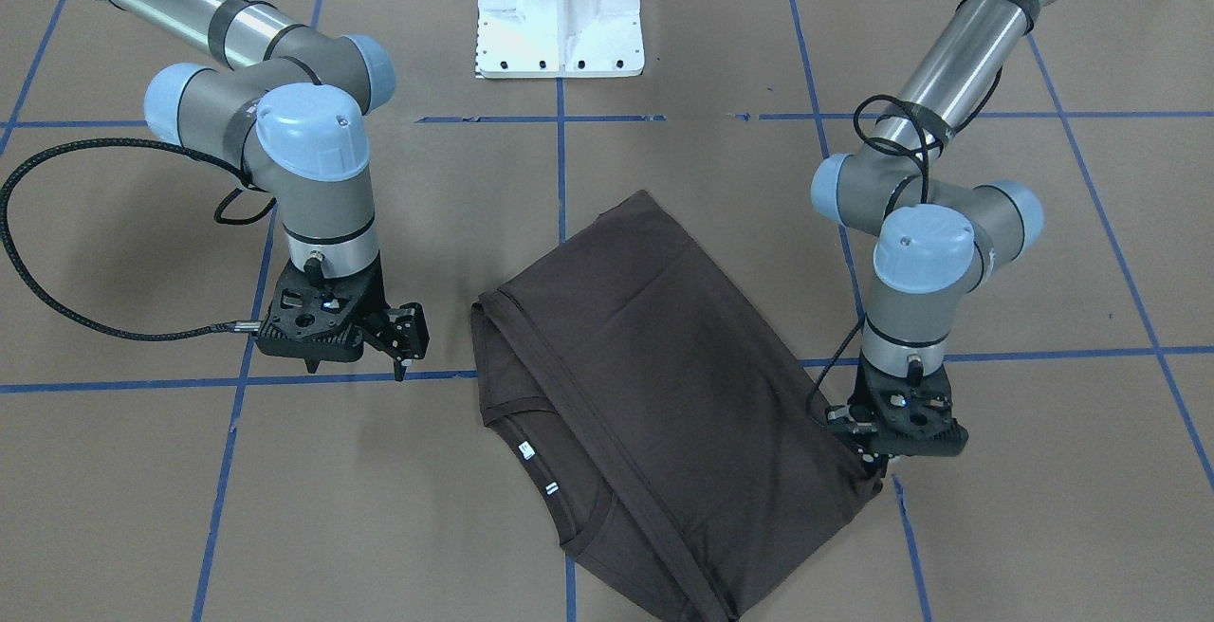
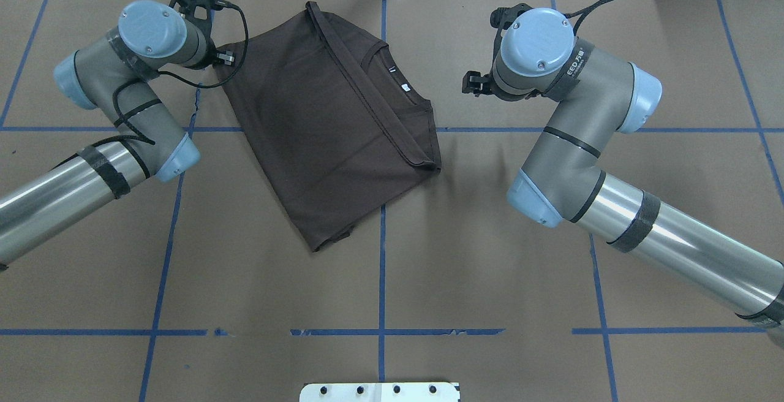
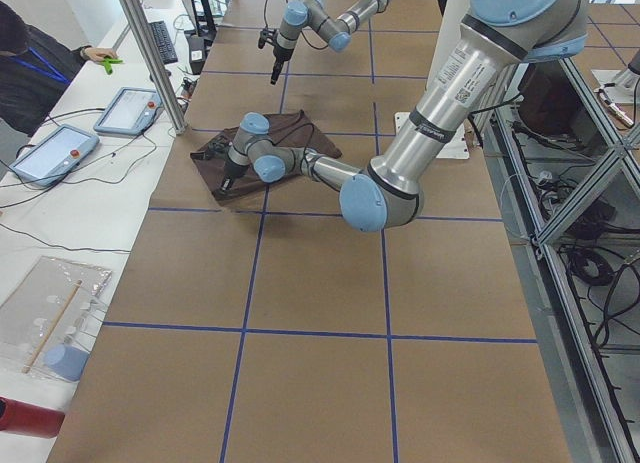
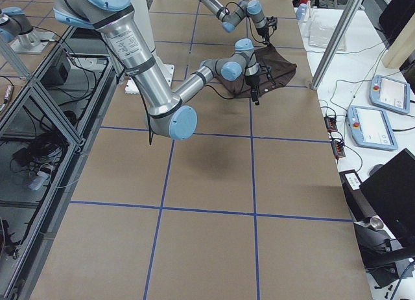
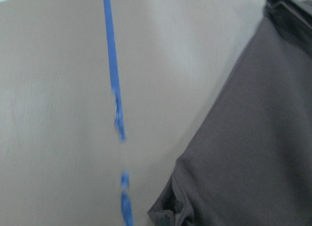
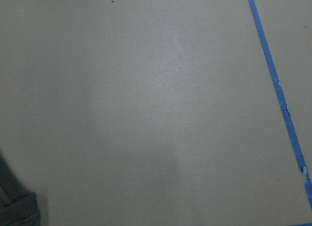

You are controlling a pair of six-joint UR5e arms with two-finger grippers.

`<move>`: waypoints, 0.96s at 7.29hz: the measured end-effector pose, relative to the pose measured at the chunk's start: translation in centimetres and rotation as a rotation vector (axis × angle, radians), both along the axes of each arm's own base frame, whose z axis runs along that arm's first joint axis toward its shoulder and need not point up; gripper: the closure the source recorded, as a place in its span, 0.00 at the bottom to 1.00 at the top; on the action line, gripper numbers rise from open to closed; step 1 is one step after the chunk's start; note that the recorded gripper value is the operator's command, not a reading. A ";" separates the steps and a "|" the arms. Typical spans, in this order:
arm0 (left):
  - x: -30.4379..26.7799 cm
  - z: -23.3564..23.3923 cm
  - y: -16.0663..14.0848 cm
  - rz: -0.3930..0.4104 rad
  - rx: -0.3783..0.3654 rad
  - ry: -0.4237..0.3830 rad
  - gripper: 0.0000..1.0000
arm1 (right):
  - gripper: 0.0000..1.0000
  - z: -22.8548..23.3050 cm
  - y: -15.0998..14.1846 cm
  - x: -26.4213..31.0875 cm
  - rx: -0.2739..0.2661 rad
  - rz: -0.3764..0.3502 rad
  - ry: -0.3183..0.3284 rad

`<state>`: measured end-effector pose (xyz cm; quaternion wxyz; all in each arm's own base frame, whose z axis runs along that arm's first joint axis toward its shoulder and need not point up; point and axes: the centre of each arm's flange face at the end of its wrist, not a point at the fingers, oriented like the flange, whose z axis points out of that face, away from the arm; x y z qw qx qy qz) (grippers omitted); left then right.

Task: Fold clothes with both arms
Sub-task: 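Grasp the shirt edge with the left gripper and drag it farther from the robot, then move the right gripper onto the shirt near the collar label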

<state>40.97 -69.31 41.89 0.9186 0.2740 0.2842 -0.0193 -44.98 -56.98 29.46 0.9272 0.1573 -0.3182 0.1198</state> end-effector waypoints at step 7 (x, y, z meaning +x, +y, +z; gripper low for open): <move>-7.7 -1.4 4.4 0.166 0.156 0.158 0.00 | 0.34 -7.8 2.2 -8.6 -0.088 0.105 -0.144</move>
